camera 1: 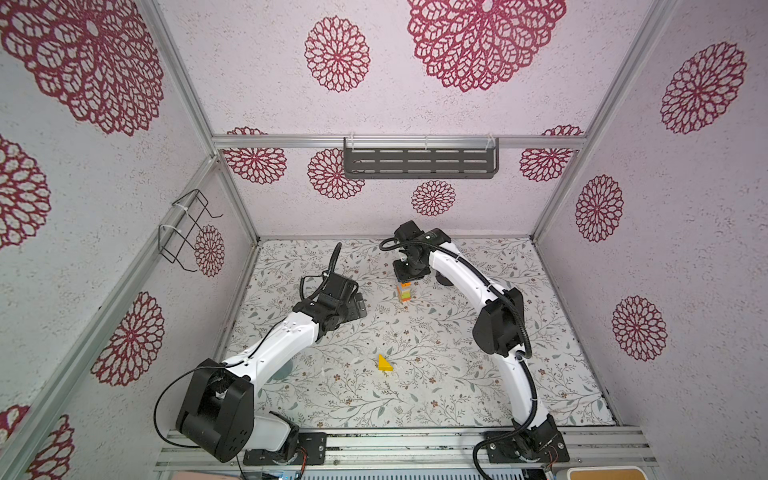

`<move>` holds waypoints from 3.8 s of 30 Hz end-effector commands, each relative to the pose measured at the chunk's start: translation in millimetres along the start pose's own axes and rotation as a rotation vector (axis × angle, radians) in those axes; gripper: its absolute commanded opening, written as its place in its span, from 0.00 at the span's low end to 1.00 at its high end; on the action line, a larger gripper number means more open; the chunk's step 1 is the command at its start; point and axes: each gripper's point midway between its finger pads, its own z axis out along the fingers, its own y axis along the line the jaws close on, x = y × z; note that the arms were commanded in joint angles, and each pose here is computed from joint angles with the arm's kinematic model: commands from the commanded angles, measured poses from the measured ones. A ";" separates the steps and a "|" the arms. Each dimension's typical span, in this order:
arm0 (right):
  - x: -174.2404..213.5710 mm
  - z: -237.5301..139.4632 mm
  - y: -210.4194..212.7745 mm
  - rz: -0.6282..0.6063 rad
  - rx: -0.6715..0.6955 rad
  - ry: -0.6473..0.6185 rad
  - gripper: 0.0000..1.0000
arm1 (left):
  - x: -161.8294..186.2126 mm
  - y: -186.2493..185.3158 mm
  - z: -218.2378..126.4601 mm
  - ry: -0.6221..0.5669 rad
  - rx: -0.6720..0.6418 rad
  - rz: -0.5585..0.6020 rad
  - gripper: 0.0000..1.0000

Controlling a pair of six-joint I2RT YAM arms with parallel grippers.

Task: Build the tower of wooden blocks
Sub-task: 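Lower the orange block onto the top wooden block with the right gripper, then release the right gripper toward the yellow triangle while the left gripper lowers to it, then close the right gripper on the yellow triangular block while the left gripper withdraws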

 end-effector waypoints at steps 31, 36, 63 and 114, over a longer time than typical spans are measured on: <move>-10.7 -6.3 -6.4 0.017 0.008 -0.035 0.39 | -1.0 -1.8 1.5 -0.001 0.028 0.000 0.97; -10.3 -8.5 -6.2 0.012 0.011 -0.036 0.45 | 1.7 -0.7 1.0 0.006 0.030 -0.004 0.97; 100.0 -109.8 58.8 -0.002 -0.328 -0.230 0.16 | 108.1 -9.4 -32.2 0.126 0.088 0.060 0.00; 219.2 33.0 127.8 0.179 -0.603 -0.040 0.12 | 182.4 -69.2 -4.9 0.171 0.351 0.010 0.00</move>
